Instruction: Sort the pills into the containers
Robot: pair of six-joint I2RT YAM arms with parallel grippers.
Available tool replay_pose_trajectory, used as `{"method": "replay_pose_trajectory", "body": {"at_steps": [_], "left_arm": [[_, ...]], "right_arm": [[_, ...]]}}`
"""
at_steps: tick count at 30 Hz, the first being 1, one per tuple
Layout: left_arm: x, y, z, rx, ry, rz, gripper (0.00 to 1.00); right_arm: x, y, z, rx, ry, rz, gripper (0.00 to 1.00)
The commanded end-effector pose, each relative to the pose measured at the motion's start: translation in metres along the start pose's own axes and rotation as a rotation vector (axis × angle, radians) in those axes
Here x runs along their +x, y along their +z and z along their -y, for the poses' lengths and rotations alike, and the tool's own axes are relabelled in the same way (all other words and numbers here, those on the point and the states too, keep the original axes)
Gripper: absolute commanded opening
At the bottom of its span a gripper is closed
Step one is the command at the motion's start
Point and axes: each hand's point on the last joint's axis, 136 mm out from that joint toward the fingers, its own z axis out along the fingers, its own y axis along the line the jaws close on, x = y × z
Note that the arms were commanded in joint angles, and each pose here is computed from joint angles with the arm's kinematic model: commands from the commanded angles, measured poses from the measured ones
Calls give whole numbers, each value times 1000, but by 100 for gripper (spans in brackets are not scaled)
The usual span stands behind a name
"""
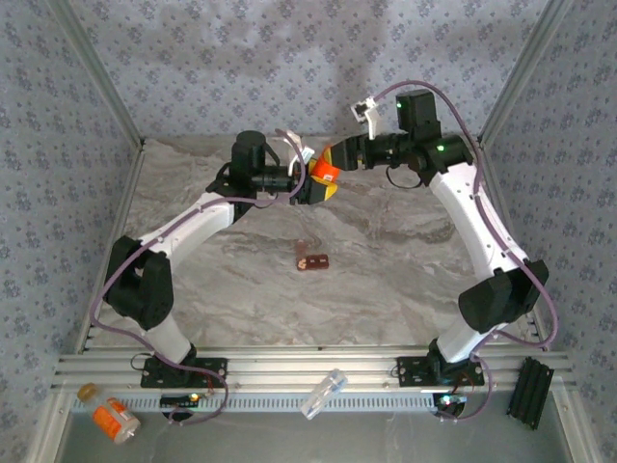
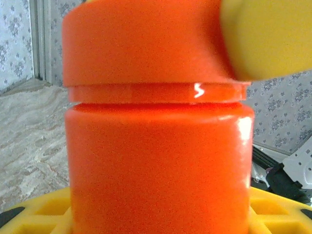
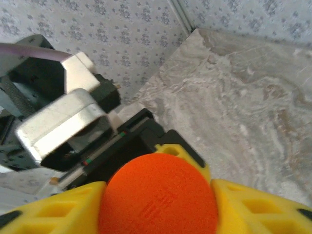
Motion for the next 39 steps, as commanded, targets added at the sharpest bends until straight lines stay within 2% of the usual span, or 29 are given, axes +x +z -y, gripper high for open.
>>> {"method": "replay_pose_trajectory", "body": {"at_steps": [1, 6, 8, 15, 19, 26, 29, 31, 34, 37, 39], "left_arm": [[-20, 0, 12, 34, 61, 31, 0], [-27, -1, 9, -15, 80, 54, 0], [-29, 2, 9, -54, 109, 61, 0], [-26, 17, -1, -303, 253, 84, 0], [-28, 22, -5, -421, 306, 125, 0], [-27, 24, -10, -475, 301, 163, 0], [-26, 23, -12, -478, 296, 158, 0], [-27, 19, -16, -469, 262, 158, 0], [-31, 8, -22, -443, 211, 181, 0], [-35, -2, -24, -410, 187, 194, 0], [-36, -6, -24, -375, 170, 199, 0]], "right_arm": [[-4, 0, -6, -18, -6, 5, 47], [2, 8, 6, 41, 96, 19, 36], [5, 15, 13, 86, 149, 34, 35], [24, 43, 28, 265, 327, 82, 28], [28, 54, 25, 310, 354, 116, 27], [25, 56, 25, 313, 386, 138, 29], [17, 49, 21, 268, 379, 143, 37], [6, 37, 19, 230, 368, 170, 51], [-11, 7, 17, 184, 340, 245, 67], [-24, -23, 18, 122, 307, 313, 77], [-28, -35, 17, 63, 285, 325, 80]]}}
